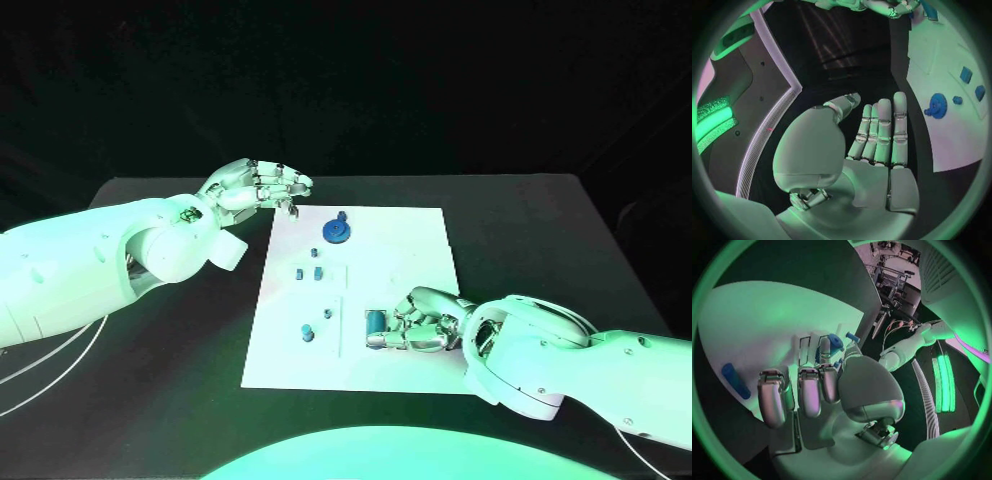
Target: Assemble the parts on the task board
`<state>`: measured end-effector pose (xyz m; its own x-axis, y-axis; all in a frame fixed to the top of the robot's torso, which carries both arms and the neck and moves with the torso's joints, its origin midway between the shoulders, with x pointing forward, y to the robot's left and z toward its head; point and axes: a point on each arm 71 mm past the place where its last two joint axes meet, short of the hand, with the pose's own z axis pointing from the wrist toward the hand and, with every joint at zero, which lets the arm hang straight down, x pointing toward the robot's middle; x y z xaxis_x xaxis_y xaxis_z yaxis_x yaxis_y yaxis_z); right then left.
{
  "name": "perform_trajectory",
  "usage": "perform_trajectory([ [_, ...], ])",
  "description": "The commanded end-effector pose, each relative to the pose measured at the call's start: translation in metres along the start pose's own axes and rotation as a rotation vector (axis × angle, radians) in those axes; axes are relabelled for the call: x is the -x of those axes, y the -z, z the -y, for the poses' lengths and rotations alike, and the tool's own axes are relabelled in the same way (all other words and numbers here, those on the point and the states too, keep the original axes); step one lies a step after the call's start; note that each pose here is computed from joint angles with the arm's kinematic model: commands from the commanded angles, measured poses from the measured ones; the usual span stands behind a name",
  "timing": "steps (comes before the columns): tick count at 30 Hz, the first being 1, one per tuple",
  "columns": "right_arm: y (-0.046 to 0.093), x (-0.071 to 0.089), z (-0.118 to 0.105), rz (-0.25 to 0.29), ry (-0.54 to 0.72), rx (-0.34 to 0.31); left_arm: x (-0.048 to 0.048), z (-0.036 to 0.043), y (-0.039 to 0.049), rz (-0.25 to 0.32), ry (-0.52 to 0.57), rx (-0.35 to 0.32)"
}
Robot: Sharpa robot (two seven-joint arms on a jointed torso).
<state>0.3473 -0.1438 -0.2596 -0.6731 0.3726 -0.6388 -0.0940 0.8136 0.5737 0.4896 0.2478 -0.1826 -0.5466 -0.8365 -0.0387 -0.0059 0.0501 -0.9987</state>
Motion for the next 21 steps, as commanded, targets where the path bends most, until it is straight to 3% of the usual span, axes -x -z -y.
perform_trajectory([
  [1, -0.001, -0.002, 0.0, -0.019, 0.045, 0.015, -0.0014, 0.0009, -0.0002, -0.013, 0.01, -0.007],
  [14, -0.006, 0.004, 0.007, 0.031, 0.063, -0.042, -0.0009, 0.0009, 0.0006, -0.013, 0.01, -0.004],
  [21, -0.008, 0.004, 0.011, 0.022, 0.062, -0.061, -0.0004, 0.0007, 0.0013, -0.014, 0.009, -0.001],
])
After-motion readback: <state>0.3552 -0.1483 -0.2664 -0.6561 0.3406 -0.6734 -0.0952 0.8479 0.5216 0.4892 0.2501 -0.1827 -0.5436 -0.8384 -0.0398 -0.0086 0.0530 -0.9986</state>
